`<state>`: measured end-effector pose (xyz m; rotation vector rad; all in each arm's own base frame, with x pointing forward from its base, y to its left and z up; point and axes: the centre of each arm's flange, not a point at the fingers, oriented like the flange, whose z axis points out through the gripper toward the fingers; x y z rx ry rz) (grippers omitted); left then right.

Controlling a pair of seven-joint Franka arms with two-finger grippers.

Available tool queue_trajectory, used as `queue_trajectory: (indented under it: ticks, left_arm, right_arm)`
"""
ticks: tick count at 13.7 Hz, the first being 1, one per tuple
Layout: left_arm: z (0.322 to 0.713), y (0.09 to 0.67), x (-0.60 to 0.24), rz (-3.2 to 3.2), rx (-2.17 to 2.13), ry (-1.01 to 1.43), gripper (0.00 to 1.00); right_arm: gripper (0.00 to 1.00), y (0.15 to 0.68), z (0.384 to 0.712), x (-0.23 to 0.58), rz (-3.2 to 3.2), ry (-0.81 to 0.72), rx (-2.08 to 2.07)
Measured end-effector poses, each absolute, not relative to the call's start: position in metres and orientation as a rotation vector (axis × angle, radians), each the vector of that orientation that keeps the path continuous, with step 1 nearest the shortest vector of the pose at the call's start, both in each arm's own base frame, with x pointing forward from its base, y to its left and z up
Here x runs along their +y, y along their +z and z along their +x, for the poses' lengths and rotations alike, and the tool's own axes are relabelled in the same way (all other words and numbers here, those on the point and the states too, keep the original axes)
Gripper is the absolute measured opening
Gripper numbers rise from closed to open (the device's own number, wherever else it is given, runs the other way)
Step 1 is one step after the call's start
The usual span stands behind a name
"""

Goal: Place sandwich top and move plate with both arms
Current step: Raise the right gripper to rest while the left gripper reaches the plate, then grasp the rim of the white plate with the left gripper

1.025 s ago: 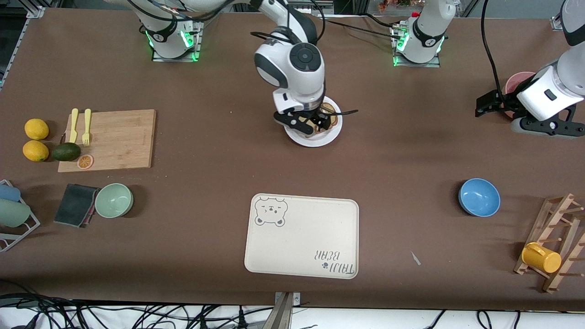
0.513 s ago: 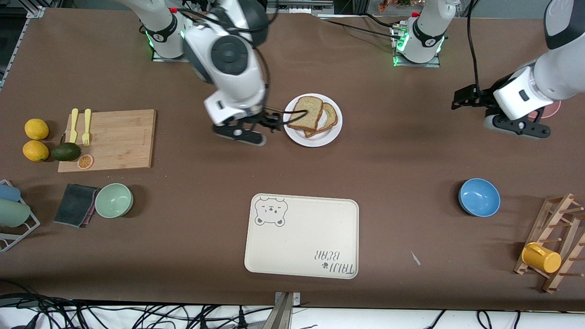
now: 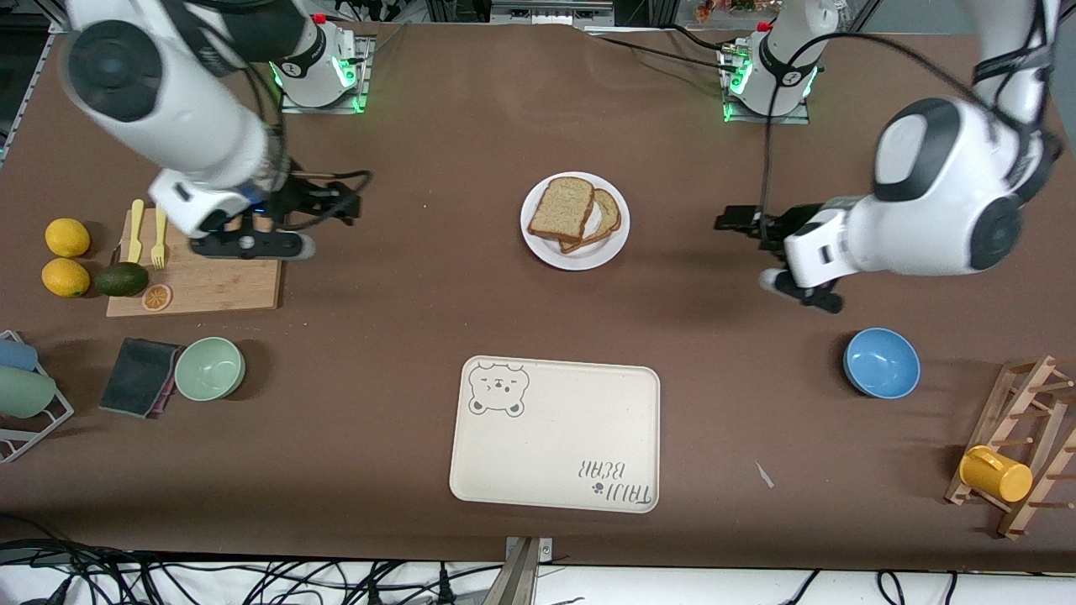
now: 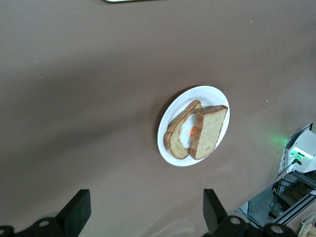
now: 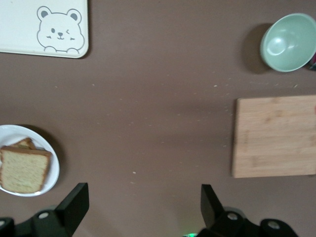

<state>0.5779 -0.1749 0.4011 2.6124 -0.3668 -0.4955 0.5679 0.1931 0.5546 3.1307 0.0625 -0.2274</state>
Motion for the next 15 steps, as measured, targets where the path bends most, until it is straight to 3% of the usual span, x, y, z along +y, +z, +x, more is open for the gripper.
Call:
queue_trajectory:
  ticks: [5,11,14,15]
  left_arm:
    - [0.560,0.295,-0.218,2.463,-0.510,-0.381,1.00]
    - [0.518,0.184,-0.216,2.151,-0.549,-0.283,0.96]
    - [0.511,0.154,-0.214,2.128,-0.599,-0.279,0.67]
    - [0.511,0.149,-0.214,2.134,-0.600,-0.277,0.67]
  right_arm:
    - [1.00,0.585,0.554,0.092,3.132,-0.191,0.208]
    - [1.00,0.611,0.536,0.073,3.122,-0.151,0.208]
    - [1.00,0.612,0.533,0.073,3.117,-0.153,0.208]
    - [1.00,0.611,0.533,0.072,3.117,-0.158,0.207]
